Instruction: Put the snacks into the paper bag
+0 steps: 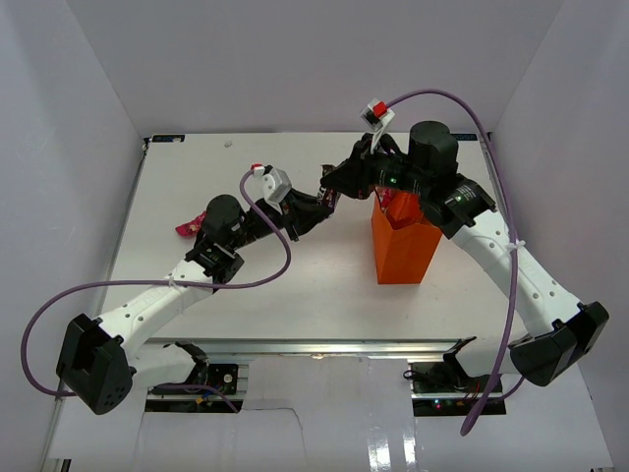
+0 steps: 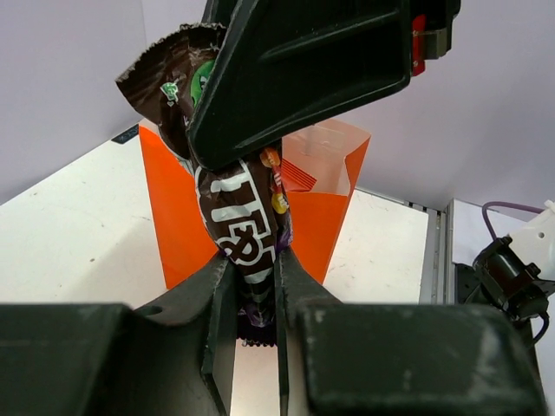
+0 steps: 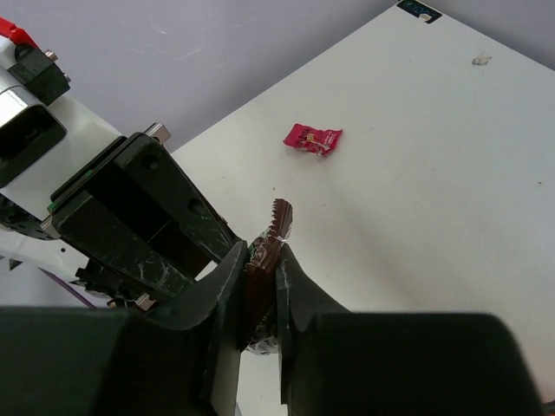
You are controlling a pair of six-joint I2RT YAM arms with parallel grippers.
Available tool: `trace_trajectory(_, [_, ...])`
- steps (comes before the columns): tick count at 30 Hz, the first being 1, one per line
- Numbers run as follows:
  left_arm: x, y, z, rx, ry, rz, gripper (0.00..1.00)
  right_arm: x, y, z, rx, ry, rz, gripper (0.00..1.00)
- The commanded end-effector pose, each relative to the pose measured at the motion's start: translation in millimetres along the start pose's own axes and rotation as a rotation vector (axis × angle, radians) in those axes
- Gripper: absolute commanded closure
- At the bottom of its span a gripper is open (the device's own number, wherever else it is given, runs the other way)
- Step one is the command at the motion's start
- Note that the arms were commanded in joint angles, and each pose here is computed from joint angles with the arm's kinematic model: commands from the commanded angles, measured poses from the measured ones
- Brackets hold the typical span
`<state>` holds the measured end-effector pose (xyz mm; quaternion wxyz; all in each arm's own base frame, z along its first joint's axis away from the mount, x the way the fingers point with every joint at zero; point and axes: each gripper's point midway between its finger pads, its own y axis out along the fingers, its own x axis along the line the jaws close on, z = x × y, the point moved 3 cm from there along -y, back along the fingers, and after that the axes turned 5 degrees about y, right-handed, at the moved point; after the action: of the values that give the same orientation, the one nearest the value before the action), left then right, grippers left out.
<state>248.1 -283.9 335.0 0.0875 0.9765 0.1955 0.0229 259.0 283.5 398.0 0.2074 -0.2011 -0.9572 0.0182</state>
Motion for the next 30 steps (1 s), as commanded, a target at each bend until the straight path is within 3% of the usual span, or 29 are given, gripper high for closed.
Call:
trace_trajectory(1, [0, 1, -37, -0.088, 0.053, -0.024, 0.71, 7, -2, -11, -0.041, -0.012, -0.017, 0.83])
trace_trajectory(3, [1, 0, -40, -0.095, 0.05, -0.034, 0.65, 9, -4, -14, -0.05, -0.025, -0.018, 0.89])
trace_trajectory(5, [1, -1, -46, -0.111, 0.054, -0.044, 0.53, 9, -7, -20, -0.068, -0.044, -0.016, 0.92])
trace_trajectory(6, [4, -2, -48, -0.12, 0.04, -0.072, 0.45, 9, -10, -25, -0.08, -0.06, -0.013, 0.92])
trace_trajectory(7, [4, -5, -53, -0.135, 0.035, -0.089, 0.28, 10, -14, -37, -0.109, -0.085, -0.013, 0.92])
trace_trajectory(10, [10, -15, -64, -0.172, 0.024, -0.167, 0.02, 3, -34, -77, -0.204, -0.177, 0.038, 0.92])
trace_trajectory(15, [24, -39, -54, -0.151, 0.013, -0.336, 0.02, -29, -86, -136, -0.35, -0.333, 0.232, 0.92])
trace_trajectory(19, [47, -64, -29, -0.033, -0.088, -0.563, 0.02, -56, -116, -143, -0.378, -0.451, 0.435, 0.92])
trace_trajectory(24, [78, -106, 1, 0.099, -0.218, -0.927, 0.02, -95, -116, -102, -0.281, -0.476, 0.561, 0.92])
trace_trajectory(28, [97, -130, 30, 0.238, -0.295, -1.041, 0.02, -119, -107, -76, -0.229, -0.437, 0.59, 0.92])
trace_trajectory(30, [102, -132, 39, 0.258, -0.421, -1.016, 0.02, -131, -104, -66, -0.205, -0.424, 0.614, 0.92])
